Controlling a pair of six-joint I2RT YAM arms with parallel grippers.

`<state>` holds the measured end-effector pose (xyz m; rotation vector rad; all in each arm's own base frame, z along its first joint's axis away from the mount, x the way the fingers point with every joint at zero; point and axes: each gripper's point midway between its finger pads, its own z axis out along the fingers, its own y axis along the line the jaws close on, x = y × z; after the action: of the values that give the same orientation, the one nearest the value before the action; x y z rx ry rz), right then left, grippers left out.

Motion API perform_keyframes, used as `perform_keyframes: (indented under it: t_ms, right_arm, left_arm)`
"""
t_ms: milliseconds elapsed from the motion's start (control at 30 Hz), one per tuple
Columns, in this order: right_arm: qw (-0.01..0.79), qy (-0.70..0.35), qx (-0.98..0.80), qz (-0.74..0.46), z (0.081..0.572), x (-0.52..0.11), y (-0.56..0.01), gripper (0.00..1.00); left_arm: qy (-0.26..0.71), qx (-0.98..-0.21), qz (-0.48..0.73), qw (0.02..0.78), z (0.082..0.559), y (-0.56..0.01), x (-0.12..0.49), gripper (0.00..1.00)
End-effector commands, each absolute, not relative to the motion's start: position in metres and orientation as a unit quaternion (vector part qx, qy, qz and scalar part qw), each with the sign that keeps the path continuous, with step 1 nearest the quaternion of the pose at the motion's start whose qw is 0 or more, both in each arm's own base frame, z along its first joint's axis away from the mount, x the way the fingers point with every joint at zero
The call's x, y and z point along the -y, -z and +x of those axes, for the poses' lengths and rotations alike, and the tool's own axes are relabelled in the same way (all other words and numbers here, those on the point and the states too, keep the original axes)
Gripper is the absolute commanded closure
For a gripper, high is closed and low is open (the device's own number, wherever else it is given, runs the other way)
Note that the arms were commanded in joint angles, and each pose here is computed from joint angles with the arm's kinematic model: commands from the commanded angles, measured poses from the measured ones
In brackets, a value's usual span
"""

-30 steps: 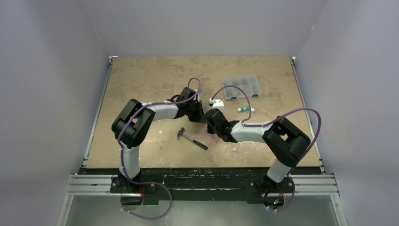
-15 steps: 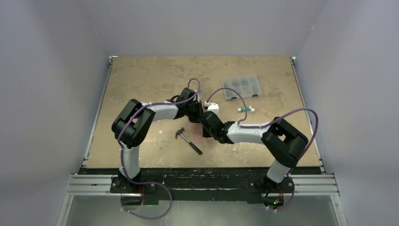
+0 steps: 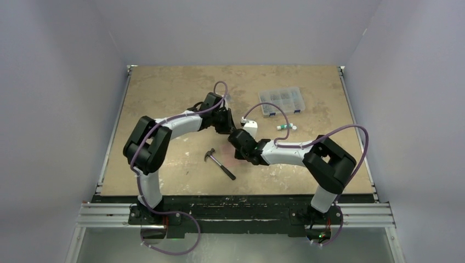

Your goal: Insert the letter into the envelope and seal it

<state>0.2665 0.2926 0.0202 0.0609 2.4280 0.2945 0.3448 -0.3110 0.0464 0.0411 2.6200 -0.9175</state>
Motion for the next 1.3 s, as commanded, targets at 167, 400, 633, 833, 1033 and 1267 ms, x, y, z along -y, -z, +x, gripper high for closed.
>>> perform_keyframes:
  t_ms: [167,400,633,833,1033,1267]
  right_arm:
    - [0.273,-0.067,-0.958,0.063,0.25,-0.281,0.01,0.98]
    - [0.263,-0.099,-0.956,0.082,0.258,-0.292,0.008,0.99]
    - [0.256,-0.115,-0.955,0.099,0.259,-0.288,0.008,0.99]
    - [0.259,-0.121,-0.954,0.095,0.261,-0.288,0.004,0.99]
    - [0.288,-0.132,-0.946,0.064,0.273,-0.296,-0.018,0.92]
    - [0.371,-0.153,-0.915,0.034,0.302,-0.305,-0.074,0.82]
  left_arm:
    - [0.329,-0.918,0.037,0.221,0.323,-0.092,0.288,0.99]
    - [0.373,-0.911,0.053,0.167,0.275,-0.073,0.292,1.0]
    - [0.348,-0.923,0.035,0.158,0.263,-0.05,0.284,1.0]
    - [0.293,-0.944,0.027,0.15,0.26,-0.017,0.27,1.0]
    - [0.229,-0.962,0.028,0.143,0.255,0.007,0.248,1.0]
    - [0.198,-0.968,0.028,0.149,0.259,0.012,0.24,1.0]
